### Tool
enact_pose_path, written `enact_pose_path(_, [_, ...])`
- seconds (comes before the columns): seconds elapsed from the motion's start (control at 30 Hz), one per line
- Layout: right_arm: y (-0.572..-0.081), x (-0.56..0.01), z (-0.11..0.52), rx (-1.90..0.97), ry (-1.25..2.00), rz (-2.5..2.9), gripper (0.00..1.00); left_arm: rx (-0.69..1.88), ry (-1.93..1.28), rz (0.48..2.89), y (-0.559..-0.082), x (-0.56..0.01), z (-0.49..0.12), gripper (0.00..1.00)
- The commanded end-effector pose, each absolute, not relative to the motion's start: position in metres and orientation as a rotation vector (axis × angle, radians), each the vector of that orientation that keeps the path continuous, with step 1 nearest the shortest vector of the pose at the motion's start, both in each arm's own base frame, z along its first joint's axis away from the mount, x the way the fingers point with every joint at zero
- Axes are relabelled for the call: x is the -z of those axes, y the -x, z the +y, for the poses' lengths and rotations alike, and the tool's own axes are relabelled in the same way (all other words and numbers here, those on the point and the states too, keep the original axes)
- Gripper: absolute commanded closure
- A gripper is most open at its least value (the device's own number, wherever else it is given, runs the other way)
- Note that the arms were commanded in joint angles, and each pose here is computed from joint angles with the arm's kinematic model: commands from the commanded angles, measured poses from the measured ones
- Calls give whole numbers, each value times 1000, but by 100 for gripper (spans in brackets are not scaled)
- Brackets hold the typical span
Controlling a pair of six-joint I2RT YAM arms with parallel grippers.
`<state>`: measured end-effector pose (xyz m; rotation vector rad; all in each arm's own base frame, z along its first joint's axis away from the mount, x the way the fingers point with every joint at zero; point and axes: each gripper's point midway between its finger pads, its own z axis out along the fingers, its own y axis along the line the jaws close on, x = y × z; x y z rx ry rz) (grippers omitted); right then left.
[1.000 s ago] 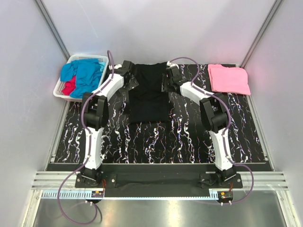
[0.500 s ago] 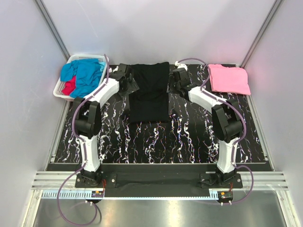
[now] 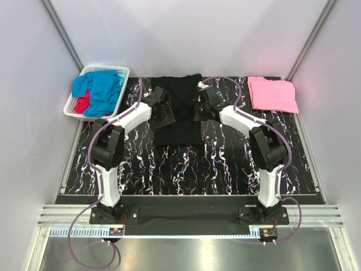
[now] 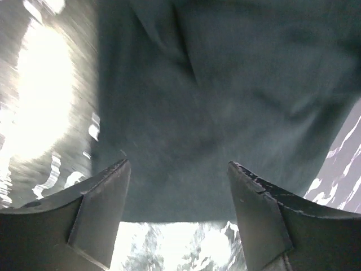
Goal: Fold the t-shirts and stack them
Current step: Fold the tshirt
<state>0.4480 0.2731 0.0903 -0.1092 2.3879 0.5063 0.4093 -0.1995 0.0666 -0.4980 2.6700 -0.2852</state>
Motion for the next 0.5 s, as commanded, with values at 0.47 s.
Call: enact_pose_path(0.47, [-374,-16,293,-603,198,2658,77,231,526,2772,-392,-12,-216,28])
